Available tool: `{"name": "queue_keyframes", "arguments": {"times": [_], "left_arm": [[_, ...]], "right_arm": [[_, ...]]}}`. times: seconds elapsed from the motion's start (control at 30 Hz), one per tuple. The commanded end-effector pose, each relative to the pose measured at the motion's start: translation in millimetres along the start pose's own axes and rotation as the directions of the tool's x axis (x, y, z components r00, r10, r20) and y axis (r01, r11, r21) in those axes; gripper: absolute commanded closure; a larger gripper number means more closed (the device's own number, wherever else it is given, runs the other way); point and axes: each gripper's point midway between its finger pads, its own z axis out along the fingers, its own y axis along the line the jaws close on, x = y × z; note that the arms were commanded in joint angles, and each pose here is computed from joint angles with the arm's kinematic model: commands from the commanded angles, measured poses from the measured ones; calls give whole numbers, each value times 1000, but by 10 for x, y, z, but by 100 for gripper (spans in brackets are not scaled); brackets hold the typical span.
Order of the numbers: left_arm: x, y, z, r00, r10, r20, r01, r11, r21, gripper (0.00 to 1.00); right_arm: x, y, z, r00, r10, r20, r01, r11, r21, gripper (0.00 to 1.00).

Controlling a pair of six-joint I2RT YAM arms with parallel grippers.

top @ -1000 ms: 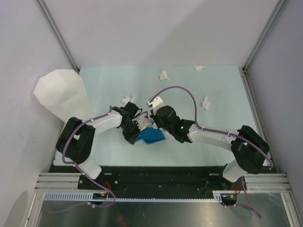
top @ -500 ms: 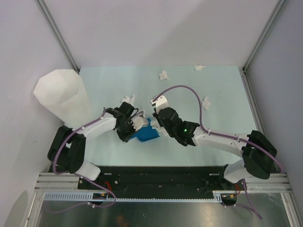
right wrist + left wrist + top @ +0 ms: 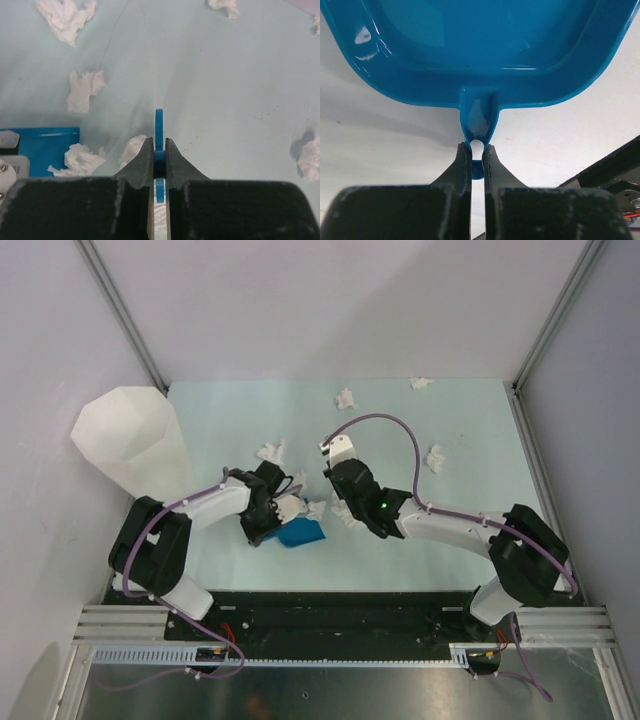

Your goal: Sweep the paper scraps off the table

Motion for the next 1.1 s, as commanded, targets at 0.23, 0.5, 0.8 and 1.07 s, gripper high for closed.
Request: {"name": "queue_keyframes", "arguments": {"times": [0.23,0.5,0.8,1.07], "left_arm": [[-234,124,-34,999,4,33,-5,1000,10,100],[-454,42,-105,993,-17,120,8,997,75,100],[-681,-90,-406,952,-90,293,42,986,164,100],[-810,40,-815,892,-182,413,136,981,139,100]], "right_arm": [[-309,661,-100,980,196,18,-184,943,-278,100],[-593,825,-458,953,298,54,-265,907,-326,100],[-892,146,-599,938,293,187,-281,955,-91,100],[-1099,-625,-1028,912,305,273,-341,936,93,100]]}}
